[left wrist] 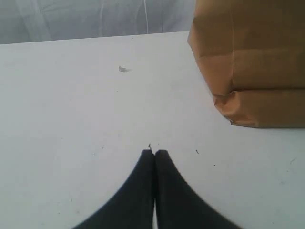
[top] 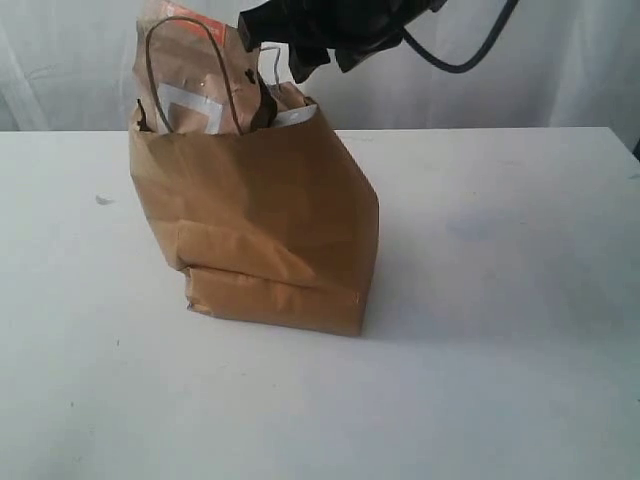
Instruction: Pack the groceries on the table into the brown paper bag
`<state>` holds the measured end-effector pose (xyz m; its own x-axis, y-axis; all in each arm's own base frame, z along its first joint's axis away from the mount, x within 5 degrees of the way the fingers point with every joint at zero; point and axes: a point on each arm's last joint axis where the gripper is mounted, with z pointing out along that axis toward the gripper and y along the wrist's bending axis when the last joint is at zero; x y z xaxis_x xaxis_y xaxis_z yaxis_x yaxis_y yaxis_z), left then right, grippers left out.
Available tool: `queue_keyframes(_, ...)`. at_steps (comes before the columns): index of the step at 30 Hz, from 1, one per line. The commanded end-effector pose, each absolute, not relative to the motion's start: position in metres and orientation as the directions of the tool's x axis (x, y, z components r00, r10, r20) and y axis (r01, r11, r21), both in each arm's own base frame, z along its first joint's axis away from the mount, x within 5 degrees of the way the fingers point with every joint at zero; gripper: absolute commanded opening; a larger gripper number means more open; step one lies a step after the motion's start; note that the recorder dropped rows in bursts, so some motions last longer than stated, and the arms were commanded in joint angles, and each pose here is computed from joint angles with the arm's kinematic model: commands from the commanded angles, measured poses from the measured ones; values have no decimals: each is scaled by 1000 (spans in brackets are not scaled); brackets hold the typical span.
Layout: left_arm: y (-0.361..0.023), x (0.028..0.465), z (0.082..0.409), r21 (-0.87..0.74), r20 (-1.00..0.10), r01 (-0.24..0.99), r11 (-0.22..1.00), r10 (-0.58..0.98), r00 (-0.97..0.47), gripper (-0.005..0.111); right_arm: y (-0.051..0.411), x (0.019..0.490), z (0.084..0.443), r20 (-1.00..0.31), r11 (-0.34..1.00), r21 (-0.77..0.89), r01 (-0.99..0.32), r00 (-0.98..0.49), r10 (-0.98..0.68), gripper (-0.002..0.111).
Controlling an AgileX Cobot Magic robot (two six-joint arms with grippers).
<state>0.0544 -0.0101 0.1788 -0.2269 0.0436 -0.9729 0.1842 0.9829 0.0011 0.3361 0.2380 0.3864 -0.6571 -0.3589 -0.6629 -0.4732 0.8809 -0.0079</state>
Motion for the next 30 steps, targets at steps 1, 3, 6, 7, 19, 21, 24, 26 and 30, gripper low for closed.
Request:
queue_keyframes(1,-10,54,178,0,-974,182,983,41,-222,0,237,332,389,-651,876,-1,-483,-664,-367,45)
queue_keyframes(3,-10,54,178,0,-974,182,983,41,-222,0,237,331,389,-648,876,-1,-482,-667,-368,45)
queue_keyframes(6,-10,54,178,0,-974,182,983,41,-222,0,236,330,391,-650,876,-1,-482,-666,-367,45)
queue_keyframes(7,-10,54,178,0,-974,182,983,41,-222,0,235,330,392,-652,876,0,-482,-664,-366,45)
queue_keyframes(19,-10,54,178,0,-974,182,983,41,-222,0,229,321,411,-701,875,7,-484,-627,-341,45)
queue_keyframes(21,-10,54,178,0,-974,182,983,41,-222,0,227,319,415,-709,876,2,-483,-618,-339,45)
queue_keyframes(24,-10,54,178,0,-974,182,983,41,-222,0,217,313,427,-734,887,-32,-460,-592,-334,45)
queue_keyframes(26,-10,54,178,0,-974,182,983,41,-222,0,207,306,436,-749,907,-42,-418,-587,-305,45)
queue_keyframes(30,-10,54,178,0,-974,182,983,41,-222,0,182,280,443,-762,921,-72,-383,-575,-298,28)
